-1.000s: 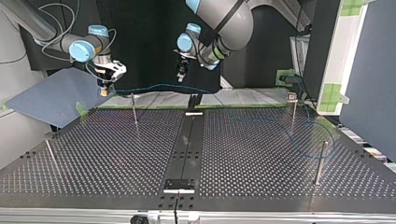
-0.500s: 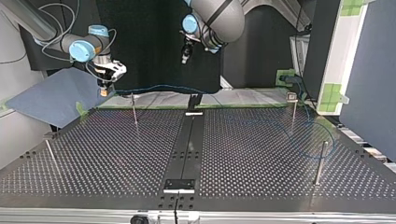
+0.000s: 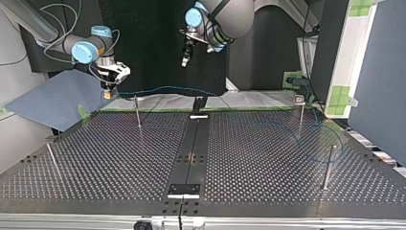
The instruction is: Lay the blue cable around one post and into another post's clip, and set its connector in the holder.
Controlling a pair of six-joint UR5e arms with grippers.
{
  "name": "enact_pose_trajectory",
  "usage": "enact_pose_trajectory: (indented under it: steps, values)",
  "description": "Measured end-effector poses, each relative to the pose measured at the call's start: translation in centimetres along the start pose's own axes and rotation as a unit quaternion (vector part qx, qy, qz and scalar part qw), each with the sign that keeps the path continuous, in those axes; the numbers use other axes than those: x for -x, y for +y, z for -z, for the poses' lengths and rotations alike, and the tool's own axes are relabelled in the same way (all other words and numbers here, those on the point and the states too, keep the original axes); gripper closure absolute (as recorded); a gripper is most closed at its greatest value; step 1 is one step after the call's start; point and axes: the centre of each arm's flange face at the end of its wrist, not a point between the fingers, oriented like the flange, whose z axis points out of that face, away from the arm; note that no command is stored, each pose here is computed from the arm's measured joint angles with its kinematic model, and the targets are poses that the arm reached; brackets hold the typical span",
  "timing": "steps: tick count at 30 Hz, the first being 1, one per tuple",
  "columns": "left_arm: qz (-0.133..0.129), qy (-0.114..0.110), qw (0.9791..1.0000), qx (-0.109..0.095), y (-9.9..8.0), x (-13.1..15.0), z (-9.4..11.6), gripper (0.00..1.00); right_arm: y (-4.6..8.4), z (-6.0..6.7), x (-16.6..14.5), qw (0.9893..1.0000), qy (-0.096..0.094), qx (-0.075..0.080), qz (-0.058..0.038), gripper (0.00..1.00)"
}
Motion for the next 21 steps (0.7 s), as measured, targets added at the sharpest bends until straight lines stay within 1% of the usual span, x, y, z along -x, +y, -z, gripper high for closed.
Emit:
enact_pose_trajectory:
  steps: [4,8,11,16,21]
  values:
    - [0.012,-0.029,0.9995,-0.007,-1.0,2.2,-1.0,0.0,-0.3,0.0,0.0,1.0,0.0,-0.002,0.0011,1.0]
    - [0.027,-0.061,0.9977,-0.015,-2.5,5.1,-2.8,0.0,-0.6,0.1,0.1,1.0,-0.001,-0.005,0.0019,1.0]
    - [0.033,-0.074,0.9966,-0.016,-3.2,6.5,-3.9,0.0,-0.7,0.1,0.1,1.0,-0.001,-0.005,0.0021,1.0]
    - [0.038,-0.079,0.996,-0.015,-3.4,7.3,-4.9,0.0,-0.7,0.1,0.1,1.0,-0.001,-0.005,0.0021,1.0]
    - [0.037,-0.072,0.9966,-0.014,-3.1,7.1,-5.0,0.0,-0.7,0.1,0.1,1.0,-0.001,-0.006,0.0022,1.0]
